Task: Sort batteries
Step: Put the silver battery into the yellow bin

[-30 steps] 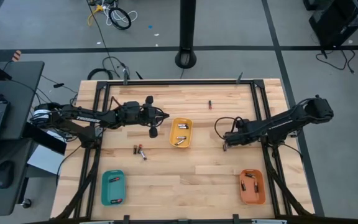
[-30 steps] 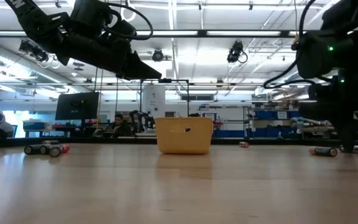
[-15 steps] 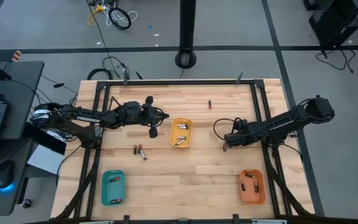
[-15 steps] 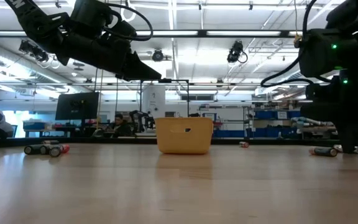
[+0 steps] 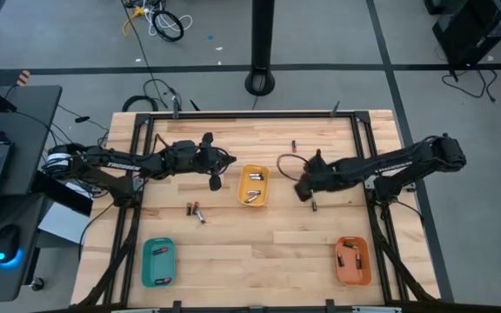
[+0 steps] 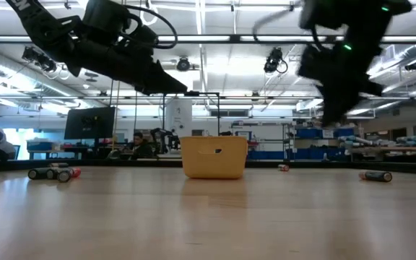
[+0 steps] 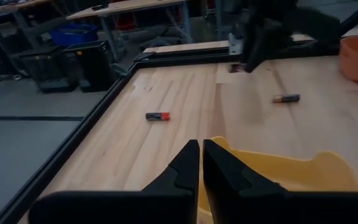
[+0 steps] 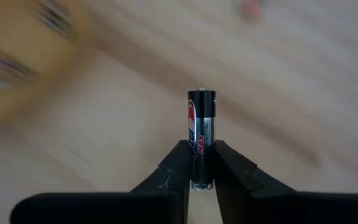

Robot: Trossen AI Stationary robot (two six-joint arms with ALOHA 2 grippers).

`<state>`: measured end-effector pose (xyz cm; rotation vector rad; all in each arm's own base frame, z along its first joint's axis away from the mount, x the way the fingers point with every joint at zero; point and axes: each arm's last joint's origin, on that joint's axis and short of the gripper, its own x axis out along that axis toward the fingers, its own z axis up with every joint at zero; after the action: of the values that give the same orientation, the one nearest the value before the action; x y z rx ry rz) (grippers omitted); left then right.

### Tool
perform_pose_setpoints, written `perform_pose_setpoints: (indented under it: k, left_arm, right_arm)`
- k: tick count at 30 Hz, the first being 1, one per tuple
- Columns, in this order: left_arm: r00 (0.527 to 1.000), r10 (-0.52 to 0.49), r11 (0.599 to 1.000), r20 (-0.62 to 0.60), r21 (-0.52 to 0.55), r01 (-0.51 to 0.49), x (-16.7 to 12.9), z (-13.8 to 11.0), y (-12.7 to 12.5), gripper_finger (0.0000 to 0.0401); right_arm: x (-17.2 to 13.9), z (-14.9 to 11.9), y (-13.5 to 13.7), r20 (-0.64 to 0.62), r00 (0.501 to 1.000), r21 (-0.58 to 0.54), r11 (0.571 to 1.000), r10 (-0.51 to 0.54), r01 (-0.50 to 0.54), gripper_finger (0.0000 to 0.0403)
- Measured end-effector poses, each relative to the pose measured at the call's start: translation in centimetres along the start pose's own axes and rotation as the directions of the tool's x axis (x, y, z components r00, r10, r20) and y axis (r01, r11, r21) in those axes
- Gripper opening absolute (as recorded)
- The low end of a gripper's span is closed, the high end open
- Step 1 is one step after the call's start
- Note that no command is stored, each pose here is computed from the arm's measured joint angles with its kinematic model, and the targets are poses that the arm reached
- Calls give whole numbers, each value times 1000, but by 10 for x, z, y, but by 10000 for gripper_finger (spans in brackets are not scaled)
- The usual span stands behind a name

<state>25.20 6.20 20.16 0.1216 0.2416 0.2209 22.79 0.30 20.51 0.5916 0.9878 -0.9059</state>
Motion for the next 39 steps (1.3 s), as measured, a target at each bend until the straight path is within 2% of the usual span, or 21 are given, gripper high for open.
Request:
perform_pose_setpoints:
  k: [3, 7, 12, 16, 21, 25, 39]
  left_arm:
    - [999, -33, 999, 15, -7, 33, 0, 1, 2, 24]
    - [999, -23, 1000, 32, -6, 24, 0, 2, 7, 17]
    - [999, 5, 1000, 46, -12, -4, -1, 2, 15, 17]
    - [998, 17, 1000, 67, -11, -16, -4, 6, 17, 16]
    - [996, 22, 1000, 87, -7, -22, -13, 14, 19, 16]
    - [993, 27, 1000, 115, -5, -27, -21, 22, 19, 16]
    - [998, 28, 1000, 64, 5, -29, -31, 22, 19, 16]
  right_arm:
    - [-3, 26, 15, 96, 988, -78, 991, 118, -111, 59]
    - [6, 52, 37, 126, 959, -196, 954, 253, -226, 59]
    - [23, 76, 67, 94, 951, -324, 913, 293, -249, 59]
    - [29, 90, 94, 36, 941, -440, 850, 338, -289, 59]
    - [49, 95, 114, -65, 947, -565, 771, 313, -294, 59]
    - [69, 94, 120, -126, 953, -615, 731, 277, -294, 59]
    - [101, 92, 115, -191, 956, -681, 671, 223, -292, 59]
